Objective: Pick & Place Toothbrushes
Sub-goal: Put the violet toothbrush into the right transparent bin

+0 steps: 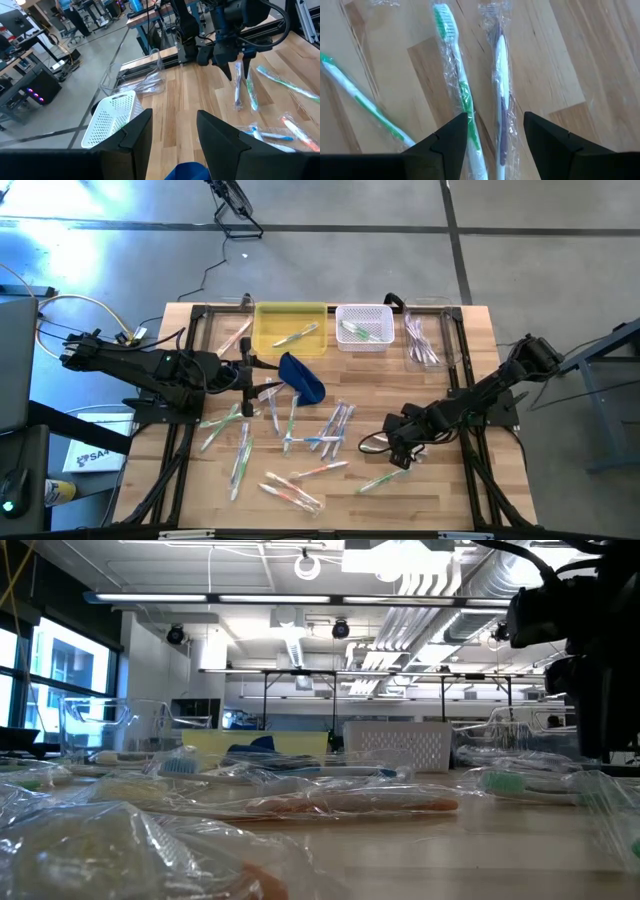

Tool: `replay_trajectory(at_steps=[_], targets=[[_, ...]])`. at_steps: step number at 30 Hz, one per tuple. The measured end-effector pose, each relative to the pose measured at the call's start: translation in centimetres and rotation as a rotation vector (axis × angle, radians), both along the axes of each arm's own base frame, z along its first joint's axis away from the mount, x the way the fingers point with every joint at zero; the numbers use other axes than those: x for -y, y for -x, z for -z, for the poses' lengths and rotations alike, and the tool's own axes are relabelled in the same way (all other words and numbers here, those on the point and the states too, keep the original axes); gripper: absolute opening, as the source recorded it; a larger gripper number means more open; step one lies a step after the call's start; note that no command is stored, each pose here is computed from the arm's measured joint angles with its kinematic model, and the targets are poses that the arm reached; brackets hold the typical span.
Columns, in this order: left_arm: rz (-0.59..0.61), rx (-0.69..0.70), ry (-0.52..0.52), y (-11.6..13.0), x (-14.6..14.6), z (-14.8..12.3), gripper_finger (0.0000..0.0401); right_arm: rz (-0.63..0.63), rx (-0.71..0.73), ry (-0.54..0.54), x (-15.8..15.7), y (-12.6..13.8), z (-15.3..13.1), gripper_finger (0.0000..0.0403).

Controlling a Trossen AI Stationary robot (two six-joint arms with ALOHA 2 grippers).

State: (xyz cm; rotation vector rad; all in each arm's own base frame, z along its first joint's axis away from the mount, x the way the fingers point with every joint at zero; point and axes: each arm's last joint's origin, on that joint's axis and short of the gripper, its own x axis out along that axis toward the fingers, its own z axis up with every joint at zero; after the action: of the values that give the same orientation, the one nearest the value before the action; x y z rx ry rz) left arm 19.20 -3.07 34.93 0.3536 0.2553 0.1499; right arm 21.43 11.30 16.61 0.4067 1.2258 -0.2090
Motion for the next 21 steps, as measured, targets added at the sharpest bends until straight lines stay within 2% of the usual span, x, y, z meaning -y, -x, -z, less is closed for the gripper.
replay_trajectory(at_steps=[21], targets=[[0.0, -0.049, -0.01, 0.12, -0.03, 0.44, 0.0149, 0.027, -0.001, -0.008, 0.01, 0.0, 0.0, 0.0188]])
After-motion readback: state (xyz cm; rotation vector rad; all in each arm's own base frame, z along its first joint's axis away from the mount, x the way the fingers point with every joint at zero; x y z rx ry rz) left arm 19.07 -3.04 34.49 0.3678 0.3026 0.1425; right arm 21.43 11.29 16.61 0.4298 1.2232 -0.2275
